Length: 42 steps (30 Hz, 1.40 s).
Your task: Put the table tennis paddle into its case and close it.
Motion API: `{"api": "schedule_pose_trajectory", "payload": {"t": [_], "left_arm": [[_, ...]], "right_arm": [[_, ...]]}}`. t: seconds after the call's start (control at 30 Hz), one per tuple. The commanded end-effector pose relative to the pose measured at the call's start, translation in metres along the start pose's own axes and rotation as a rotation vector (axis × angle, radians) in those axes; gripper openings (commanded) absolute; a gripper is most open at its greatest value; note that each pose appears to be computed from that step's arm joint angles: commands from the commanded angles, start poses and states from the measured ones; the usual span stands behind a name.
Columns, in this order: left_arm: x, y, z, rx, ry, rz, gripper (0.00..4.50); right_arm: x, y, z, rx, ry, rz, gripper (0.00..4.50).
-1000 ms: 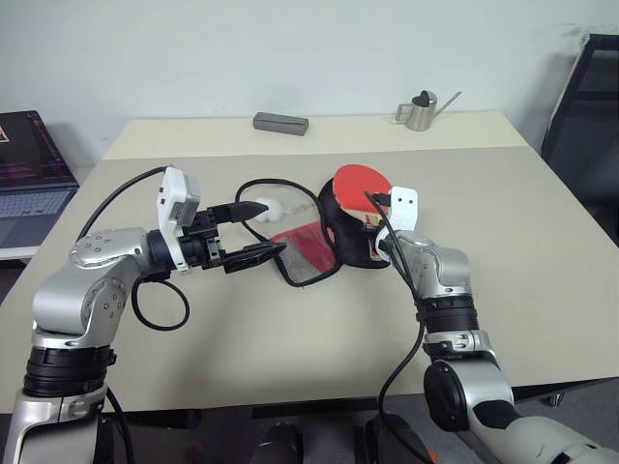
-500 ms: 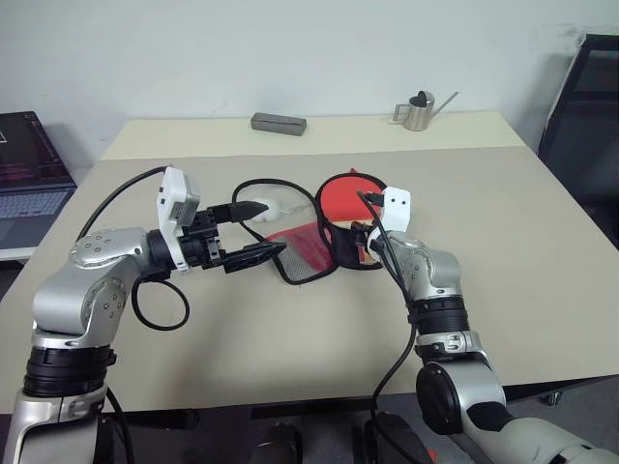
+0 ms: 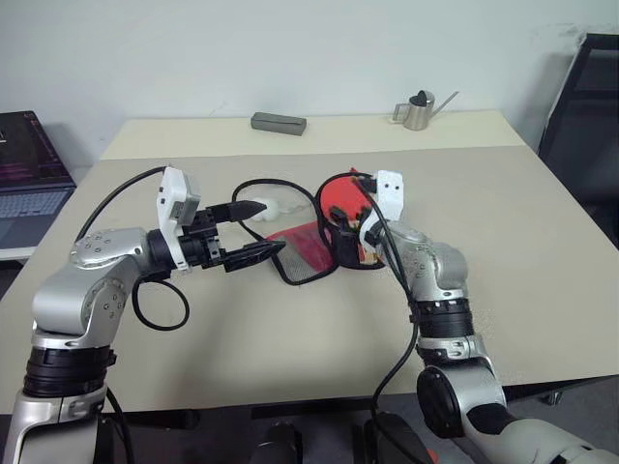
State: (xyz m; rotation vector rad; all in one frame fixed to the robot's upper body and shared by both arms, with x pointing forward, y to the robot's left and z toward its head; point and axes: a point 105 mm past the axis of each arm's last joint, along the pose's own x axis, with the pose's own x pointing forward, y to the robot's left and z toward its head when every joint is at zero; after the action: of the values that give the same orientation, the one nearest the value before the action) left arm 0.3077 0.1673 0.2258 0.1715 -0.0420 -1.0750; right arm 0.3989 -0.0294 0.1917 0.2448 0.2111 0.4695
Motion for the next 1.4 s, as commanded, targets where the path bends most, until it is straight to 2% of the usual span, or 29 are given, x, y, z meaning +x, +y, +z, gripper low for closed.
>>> {"api": "schedule_pose_trajectory", "payload": {"t": [0.03, 0.27, 0.43, 0.73, 0.9, 1.03, 1.4], "left_arm": [[-0.009, 0.007, 0.006, 0.033, -0.012, 0.059, 4.50], [-0.018, 0.027, -0.005, 0.032, 0.017, 0.168, 4.50], [-0.026, 0.048, -0.018, 0.031, 0.047, 0.267, 4.50], [-0.041, 0.075, -0.049, 0.037, 0.131, 0.416, 4.50], [-0.048, 0.088, -0.059, 0.046, 0.158, 0.497, 4.50], [-0.048, 0.102, -0.076, 0.026, 0.186, 0.595, 4.50], [-0.009, 0.115, -0.104, -0.021, 0.219, 0.629, 4.50]], "right_arm": [[-0.023, -0.002, 0.020, -0.076, -0.062, 0.083, 4.44], [-0.064, -0.032, 0.014, -0.320, 0.061, 0.221, 4.44], [-0.080, -0.052, 0.028, -0.432, 0.082, 0.232, 4.44], [-0.094, -0.068, 0.058, -0.528, 0.056, 0.227, 4.44], [-0.099, -0.066, 0.068, -0.530, 0.038, 0.254, 4.44], [-0.110, -0.051, 0.071, -0.524, 0.048, 0.381, 4.44], [-0.116, -0.046, 0.076, -0.558, 0.052, 0.432, 4.44]]}}
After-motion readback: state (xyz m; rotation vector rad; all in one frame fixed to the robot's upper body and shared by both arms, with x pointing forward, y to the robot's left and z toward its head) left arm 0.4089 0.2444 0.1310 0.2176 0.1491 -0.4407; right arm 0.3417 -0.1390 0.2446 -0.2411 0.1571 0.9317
